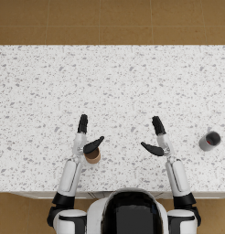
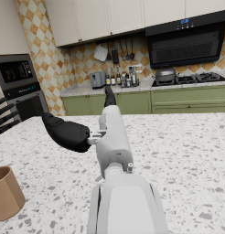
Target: Pick up two cups and pour the berry on the right into the cup on the left
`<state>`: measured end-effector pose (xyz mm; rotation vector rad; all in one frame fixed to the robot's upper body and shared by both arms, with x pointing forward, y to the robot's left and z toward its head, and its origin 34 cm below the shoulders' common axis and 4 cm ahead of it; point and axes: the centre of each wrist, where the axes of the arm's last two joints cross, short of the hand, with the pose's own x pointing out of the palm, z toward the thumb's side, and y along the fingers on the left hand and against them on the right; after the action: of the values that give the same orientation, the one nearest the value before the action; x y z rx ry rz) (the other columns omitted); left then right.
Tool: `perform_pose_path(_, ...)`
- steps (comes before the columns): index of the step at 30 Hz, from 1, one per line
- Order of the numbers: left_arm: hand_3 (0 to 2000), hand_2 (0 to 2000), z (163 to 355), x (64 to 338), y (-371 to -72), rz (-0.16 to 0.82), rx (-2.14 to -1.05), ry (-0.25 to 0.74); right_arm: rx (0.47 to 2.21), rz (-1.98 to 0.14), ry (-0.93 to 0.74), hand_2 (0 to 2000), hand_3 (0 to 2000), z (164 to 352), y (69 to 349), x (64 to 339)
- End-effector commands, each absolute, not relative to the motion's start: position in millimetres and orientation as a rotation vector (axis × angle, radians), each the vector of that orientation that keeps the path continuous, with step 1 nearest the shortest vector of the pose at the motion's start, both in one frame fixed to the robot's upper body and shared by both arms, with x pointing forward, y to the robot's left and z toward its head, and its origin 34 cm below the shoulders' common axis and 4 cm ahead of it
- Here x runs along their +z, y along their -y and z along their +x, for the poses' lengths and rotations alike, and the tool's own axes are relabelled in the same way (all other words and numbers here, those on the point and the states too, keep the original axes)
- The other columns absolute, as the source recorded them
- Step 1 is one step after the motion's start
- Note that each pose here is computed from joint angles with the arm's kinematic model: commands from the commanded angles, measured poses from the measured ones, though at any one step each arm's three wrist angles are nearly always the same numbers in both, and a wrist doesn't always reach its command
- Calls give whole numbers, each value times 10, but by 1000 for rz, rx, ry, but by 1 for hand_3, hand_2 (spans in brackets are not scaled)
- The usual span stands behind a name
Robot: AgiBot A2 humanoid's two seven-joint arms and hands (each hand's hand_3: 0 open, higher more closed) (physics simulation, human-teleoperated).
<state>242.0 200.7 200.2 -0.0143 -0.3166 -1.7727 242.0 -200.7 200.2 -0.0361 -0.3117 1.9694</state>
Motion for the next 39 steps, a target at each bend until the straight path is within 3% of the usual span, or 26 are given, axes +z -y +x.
perform_pose_path(1,0,0,2420,2002,-2007,-14,-1773,317,1969,-36,312,0,0,2420,2007,2002)
perform_pose_path(16,0,0,2426,1940,-1948,-34,-1794,294,1991,-14,291,0,0,2426,1948,1940)
perform_pose_path(19,0,0,2381,2011,-2078,51,-1798,381,1891,-49,383,0,0,2459,1987,1992)
perform_pose_path(23,0,0,2314,1971,-2228,72,-1764,395,1786,-79,412,0,0,2354,2197,2002)
perform_pose_path(32,0,0,2039,1814,-2327,285,-1713,151,1466,-347,251,0,0,2235,2797,2081)
perform_pose_path(39,0,0,1765,1486,-2400,221,-1712,-18,1284,-470,58,0,0,2110,3095,2012)
